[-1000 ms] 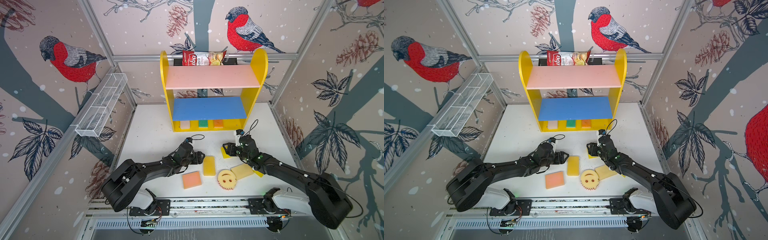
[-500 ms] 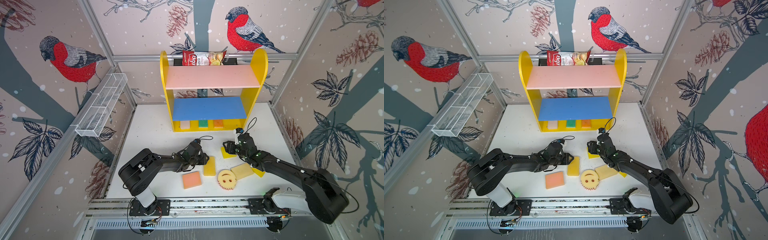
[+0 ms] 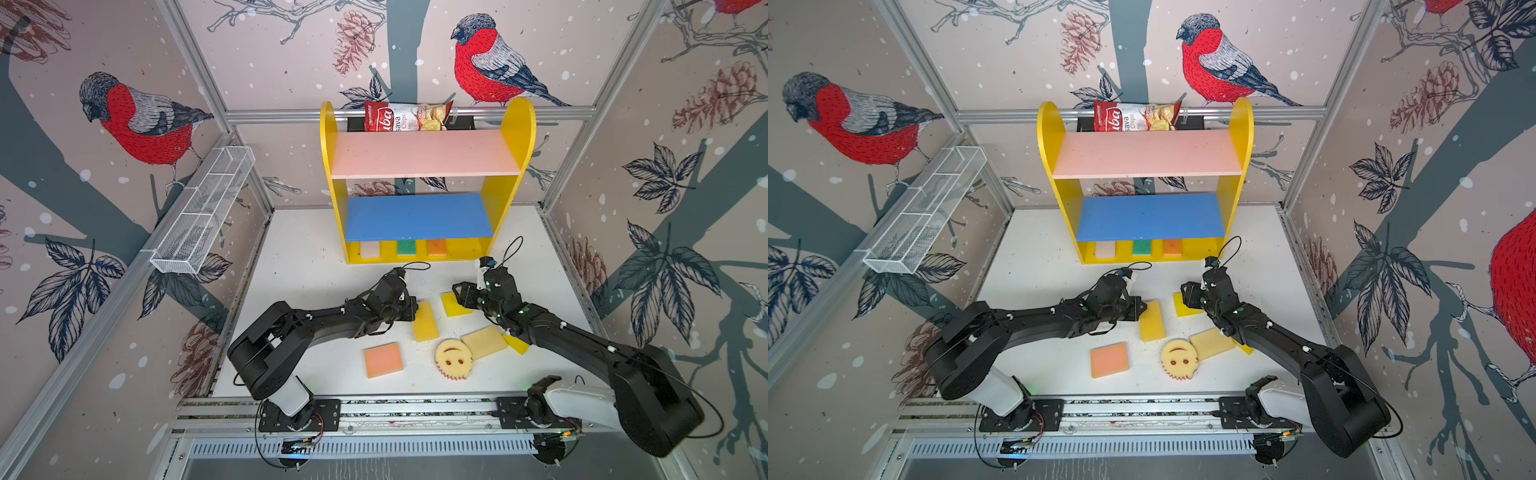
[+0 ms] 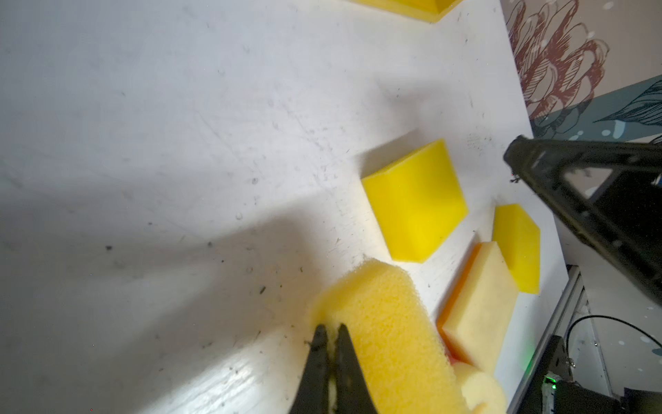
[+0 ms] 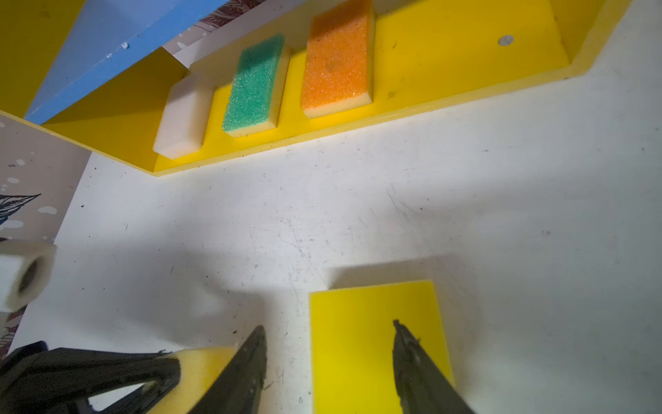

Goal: Place and organize the cleaning sponges onto the shelf

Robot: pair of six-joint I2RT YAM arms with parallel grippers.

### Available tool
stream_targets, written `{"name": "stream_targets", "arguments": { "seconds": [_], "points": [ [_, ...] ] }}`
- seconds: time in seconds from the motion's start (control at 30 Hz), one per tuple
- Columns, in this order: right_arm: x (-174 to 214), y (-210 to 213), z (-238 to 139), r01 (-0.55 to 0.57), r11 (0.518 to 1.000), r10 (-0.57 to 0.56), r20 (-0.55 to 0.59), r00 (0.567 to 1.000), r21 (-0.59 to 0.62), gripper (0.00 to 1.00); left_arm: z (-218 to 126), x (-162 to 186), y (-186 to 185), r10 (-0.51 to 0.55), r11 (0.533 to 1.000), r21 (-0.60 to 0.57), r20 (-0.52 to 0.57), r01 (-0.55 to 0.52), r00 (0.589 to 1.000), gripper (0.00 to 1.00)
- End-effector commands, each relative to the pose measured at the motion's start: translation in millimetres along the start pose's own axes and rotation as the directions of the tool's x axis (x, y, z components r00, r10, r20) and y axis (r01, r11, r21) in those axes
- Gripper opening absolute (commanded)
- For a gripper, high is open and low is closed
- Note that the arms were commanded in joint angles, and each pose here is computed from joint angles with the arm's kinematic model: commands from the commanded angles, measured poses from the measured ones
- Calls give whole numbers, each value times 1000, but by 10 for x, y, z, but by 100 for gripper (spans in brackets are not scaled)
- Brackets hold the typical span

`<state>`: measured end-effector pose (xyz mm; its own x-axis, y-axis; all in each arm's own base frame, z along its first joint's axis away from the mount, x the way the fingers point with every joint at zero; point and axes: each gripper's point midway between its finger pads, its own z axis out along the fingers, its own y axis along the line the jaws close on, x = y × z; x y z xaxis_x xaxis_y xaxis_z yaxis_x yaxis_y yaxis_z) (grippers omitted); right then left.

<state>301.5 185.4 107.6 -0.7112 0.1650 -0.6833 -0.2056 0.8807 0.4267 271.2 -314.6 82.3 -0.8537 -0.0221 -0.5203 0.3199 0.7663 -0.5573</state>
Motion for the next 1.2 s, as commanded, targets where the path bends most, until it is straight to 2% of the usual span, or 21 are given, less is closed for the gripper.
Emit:
{"name": "stream_targets", "arguments": {
  "seconds": [0.0, 0.17, 0.33, 0.47, 0.67, 0.77, 0.93, 1.07, 1.13, 1.17],
  "points": [
    [-148, 199, -63, 2, 997, 1, 48, 999, -80, 57, -196, -198, 7, 41, 998, -53, 61, -38, 997, 0],
    [-261, 453, -218, 43, 984, -26, 98, 995, -172, 59, -600, -493, 76, 26, 994, -105, 193, -6, 981, 0],
    [-316, 947, -446, 150, 944, -106, 162, 981, -294, 62, -980, -648, 206, 21, 993, -117, 314, 16, 949, 0],
    [-301, 1351, -525, 208, 905, -153, 171, 973, -371, 67, -1230, -684, 311, -2, 992, -114, 403, 52, 915, 0],
    [-55, 2008, -437, 288, 807, -267, 115, 957, -516, 69, -1480, -665, 425, -2, 986, -151, 451, 78, 892, 0],
    [258, 2313, -294, 338, 756, -372, 57, 927, -561, 67, -1596, -671, 485, 14, 978, -190, 467, 85, 884, 0],
    [607, 2543, -63, 421, 735, -484, 23, 875, -532, 65, -1825, -665, 552, 21, 969, -223, 509, 108, 861, 0],
    [649, 2627, 28, 392, 727, -466, 14, 885, -563, 59, -1990, -626, 603, 10, 964, -230, 540, 136, 842, 0],
    [629, 2711, 6, 360, 707, -443, 15, 896, -609, 43, -2032, -577, 636, 5, 962, -232, 543, 144, 840, 0],
    [619, 2753, 0, 342, 697, -432, 12, 902, -630, 29, -2051, -554, 661, 0, 960, -234, 548, 153, 836, 0]
  ]
}}
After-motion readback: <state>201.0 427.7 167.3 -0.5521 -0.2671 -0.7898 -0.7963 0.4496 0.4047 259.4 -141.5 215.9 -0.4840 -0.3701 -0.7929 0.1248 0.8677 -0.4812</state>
